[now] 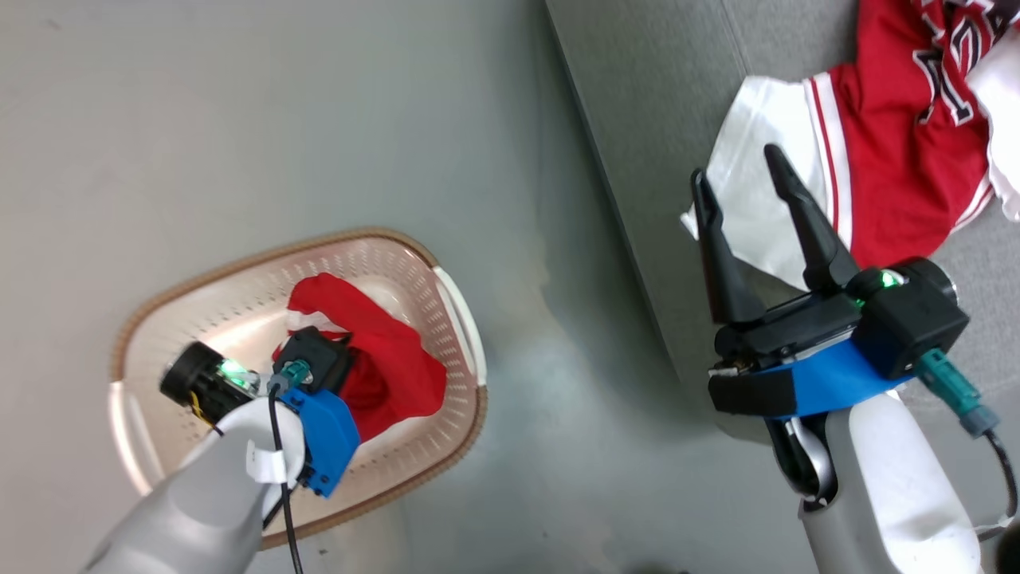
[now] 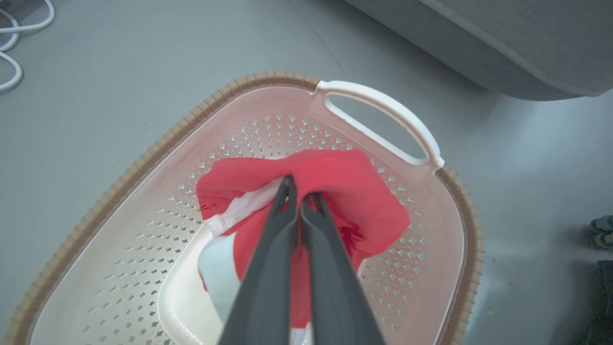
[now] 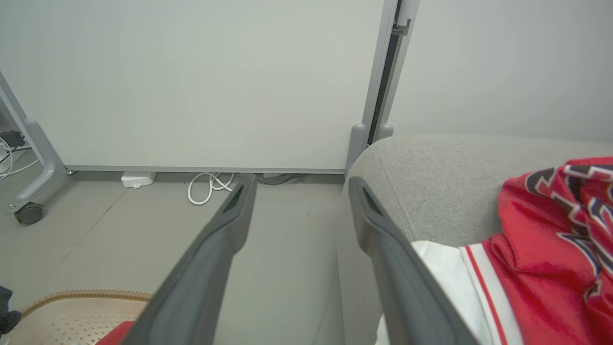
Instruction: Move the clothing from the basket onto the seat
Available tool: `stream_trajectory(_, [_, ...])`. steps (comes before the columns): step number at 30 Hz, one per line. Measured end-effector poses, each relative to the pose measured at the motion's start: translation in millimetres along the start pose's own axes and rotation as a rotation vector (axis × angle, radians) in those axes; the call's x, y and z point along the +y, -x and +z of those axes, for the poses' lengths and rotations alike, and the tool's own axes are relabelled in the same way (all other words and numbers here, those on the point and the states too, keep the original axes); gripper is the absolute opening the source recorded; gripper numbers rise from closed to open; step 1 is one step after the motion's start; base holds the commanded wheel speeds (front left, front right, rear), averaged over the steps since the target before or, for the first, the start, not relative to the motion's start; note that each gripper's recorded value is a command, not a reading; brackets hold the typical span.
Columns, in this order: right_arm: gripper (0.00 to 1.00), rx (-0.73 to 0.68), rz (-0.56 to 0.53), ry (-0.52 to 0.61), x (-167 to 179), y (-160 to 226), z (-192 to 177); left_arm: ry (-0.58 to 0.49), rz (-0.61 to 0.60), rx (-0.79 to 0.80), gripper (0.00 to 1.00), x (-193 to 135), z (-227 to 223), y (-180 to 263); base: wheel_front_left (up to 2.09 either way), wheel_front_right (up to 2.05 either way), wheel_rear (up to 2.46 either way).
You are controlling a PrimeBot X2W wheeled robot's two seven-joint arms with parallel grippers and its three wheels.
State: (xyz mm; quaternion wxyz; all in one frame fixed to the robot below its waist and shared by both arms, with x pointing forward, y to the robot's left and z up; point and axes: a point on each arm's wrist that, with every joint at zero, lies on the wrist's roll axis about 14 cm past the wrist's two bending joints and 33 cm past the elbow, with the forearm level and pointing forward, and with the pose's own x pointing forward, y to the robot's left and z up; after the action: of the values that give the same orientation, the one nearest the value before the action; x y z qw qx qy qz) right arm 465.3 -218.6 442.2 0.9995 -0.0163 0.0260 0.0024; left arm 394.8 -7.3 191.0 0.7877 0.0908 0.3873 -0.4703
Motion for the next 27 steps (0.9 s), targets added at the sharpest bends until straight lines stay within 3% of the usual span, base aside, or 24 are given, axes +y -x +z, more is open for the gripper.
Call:
stream_trajectory(4, [1.00, -0.027, 0.038, 0.010, 15, 7, 17, 0.068, 0.057, -0.098, 0.00, -5, 27, 26, 0.00, 0.00, 0.00])
stream_trajectory(9, [1.00, -0.052, 0.065, -0.003, 27, 19, 36, 0.081, 0.102, -0.182, 0.00, -22, 43, 58, 0.00, 0.00, 0.00])
stream_trajectory(13, [1.00, -0.079, 0.082, -0.019, 34, 37, 55, 0.067, 0.107, -0.314, 0.00, -54, 81, 84, 0.00, 0.00, 0.00])
stream_trajectory(27, [1.00, -0.186, 0.194, -0.036, 74, 68, 110, -0.060, 0.241, -0.628, 0.00, -72, 163, 173, 0.00, 0.00, 0.00])
